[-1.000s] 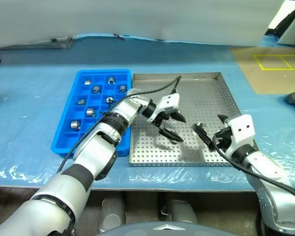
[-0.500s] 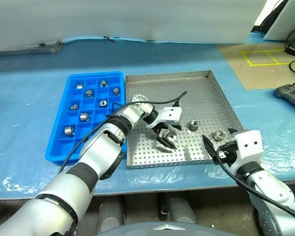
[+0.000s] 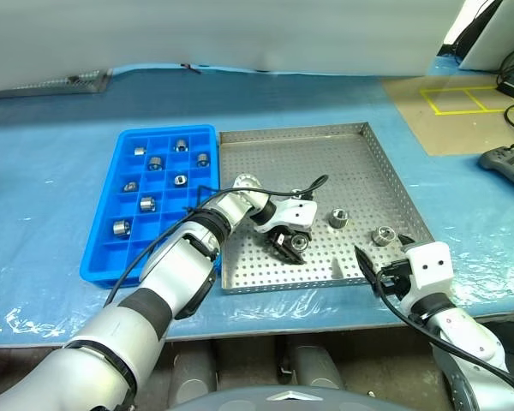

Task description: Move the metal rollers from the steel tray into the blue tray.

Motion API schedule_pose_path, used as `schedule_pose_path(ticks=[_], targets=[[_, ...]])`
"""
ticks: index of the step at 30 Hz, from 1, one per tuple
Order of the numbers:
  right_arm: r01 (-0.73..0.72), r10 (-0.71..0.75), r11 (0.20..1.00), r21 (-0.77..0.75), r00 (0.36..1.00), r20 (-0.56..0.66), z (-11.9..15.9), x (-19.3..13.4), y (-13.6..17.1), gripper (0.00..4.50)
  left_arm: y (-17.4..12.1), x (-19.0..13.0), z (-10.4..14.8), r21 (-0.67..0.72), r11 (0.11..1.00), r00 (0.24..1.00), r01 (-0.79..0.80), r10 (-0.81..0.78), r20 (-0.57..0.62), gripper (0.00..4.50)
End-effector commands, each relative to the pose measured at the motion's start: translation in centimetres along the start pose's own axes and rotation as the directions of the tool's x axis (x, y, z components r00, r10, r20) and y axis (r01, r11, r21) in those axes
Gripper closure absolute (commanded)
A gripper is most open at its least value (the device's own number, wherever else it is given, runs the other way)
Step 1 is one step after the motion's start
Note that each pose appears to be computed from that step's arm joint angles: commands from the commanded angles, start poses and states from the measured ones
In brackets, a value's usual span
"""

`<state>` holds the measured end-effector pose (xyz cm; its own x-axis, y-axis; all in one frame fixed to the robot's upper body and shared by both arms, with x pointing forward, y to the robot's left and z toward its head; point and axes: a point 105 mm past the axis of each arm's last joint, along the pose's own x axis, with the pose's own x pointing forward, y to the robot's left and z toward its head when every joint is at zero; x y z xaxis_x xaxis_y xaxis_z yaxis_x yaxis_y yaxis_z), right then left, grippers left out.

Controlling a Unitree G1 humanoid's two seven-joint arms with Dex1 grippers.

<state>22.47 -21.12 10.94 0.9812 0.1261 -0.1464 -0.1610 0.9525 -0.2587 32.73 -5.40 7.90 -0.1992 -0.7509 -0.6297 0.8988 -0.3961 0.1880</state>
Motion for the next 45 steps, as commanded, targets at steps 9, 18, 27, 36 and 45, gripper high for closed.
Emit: schedule_pose_path(ticks=[9, 18, 27, 36, 45], targets=[[-0.103, 0.107, 0.994, -0.047, 0.991, 0.075, 3.9, -0.1, 2.1, 0.00, 1.9, -3.0, 1.6, -0.101, 0.988, 0.974, -0.120, 0.137, 0.182, 2.42], [-0.255, 0.262, 0.965, -0.058, 0.947, 0.185, 8.4, 3.2, 3.1, 0.00, 3.8, -10.7, 4.0, -0.243, 0.938, 0.856, -0.246, 0.328, 0.400, 2.42], [-0.544, 0.561, 0.828, -0.135, 0.807, 0.185, 11.4, 9.6, 6.4, 0.00, 0.1, -17.8, -3.1, -0.466, 0.709, 0.717, -0.530, 0.668, 0.201, 2.42], [-0.704, 0.734, 0.679, -0.207, 0.648, 0.204, 12.6, 11.8, 9.9, 0.00, -4.6, -22.2, -6.2, -0.592, 0.402, 0.477, -0.699, 0.878, 0.033, 2.42], [-0.758, 0.796, 0.606, -0.243, 0.577, 0.184, 12.5, 12.5, 11.5, 0.00, -6.5, -19.6, -6.4, -0.628, 0.363, 0.479, -0.688, 0.878, -0.017, 2.42]])
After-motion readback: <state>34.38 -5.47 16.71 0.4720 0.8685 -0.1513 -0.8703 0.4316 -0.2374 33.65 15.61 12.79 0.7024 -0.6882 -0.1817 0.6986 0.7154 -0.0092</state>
